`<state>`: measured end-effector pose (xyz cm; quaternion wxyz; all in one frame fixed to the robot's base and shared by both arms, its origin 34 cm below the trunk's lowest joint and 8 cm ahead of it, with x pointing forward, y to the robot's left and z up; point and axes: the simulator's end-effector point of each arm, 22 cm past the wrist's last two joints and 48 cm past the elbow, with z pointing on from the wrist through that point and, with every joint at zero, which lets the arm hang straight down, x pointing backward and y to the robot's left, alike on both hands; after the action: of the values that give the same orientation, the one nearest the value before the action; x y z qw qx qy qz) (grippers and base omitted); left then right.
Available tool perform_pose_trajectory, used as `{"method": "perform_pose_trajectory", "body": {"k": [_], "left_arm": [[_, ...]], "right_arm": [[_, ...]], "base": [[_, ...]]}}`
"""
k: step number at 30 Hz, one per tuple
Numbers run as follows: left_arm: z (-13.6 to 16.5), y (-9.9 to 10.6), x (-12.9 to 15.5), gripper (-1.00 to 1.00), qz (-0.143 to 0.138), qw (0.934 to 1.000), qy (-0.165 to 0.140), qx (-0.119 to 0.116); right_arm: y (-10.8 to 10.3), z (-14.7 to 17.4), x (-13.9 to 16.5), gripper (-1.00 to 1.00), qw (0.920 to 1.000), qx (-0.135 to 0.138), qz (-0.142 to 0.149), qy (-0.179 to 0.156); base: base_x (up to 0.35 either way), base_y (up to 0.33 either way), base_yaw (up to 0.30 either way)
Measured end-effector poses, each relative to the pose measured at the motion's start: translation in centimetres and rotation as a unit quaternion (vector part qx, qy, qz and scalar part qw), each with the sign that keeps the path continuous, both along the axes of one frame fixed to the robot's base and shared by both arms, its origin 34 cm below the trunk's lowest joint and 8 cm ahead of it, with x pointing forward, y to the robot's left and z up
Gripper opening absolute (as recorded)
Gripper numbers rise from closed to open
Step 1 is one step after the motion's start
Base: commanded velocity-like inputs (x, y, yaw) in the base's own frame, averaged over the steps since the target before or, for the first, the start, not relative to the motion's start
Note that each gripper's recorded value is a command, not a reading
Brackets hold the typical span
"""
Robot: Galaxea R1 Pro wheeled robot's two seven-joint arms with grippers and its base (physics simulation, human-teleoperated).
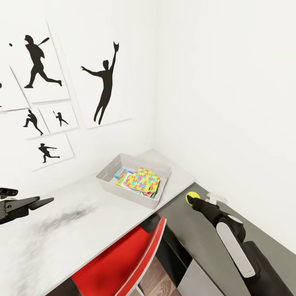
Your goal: Put all the toys in the child's room - the three board games (two on the bed and one on the table), the two jigsaw puzzles on the table, and the tennis ball on the table - inside the toy box on the table in the child's room.
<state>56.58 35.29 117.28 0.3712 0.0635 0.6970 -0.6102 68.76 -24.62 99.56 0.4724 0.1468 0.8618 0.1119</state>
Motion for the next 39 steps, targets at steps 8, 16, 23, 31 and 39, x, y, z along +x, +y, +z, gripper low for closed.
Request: {"method": "perform_pose_trajectory", "body": {"k": [8, 16, 23, 31, 39], "left_arm": [[0.1, 0.6, -0.1, 1.00, 0.007, 1.0000, 0.002, -0.004], [0.4, 0.8, -0.2, 1.00, 0.011, 0.9999, -0.001, -0.006], [0.9, 0.8, -0.4, 1.00, 0.011, 0.9999, -0.006, -0.007], [1.4, 0.8, -0.6, 1.00, 0.011, 0.9998, -0.012, -0.008], [1.6, 0.7, -0.7, 1.00, 0.011, 0.9998, -0.014, -0.008]], "right_arm": [[0.1, 0.8, 0.0, -1.00, 1.0000, 0.003, 0.003, -0.008], [0.2, 1.5, 0.0, -1.00, 0.9999, 0.003, 0.003, -0.014], [0.2, 2.1, 0.0, -1.00, 0.9998, 0.003, 0.003, -0.020], [0.2, 2.7, -0.1, -1.00, 0.9997, 0.004, 0.003, -0.025], [0.2, 3.0, 0.0, -1.00, 0.9996, 0.004, 0.001, -0.028]], "base": [[0.000, 0.000, 0.001], [0.000, 0.000, 0.053], [0.000, 0.000, 0.099], [0.000, 0.000, 0.172], [0.000, 0.000, 0.077]]}}
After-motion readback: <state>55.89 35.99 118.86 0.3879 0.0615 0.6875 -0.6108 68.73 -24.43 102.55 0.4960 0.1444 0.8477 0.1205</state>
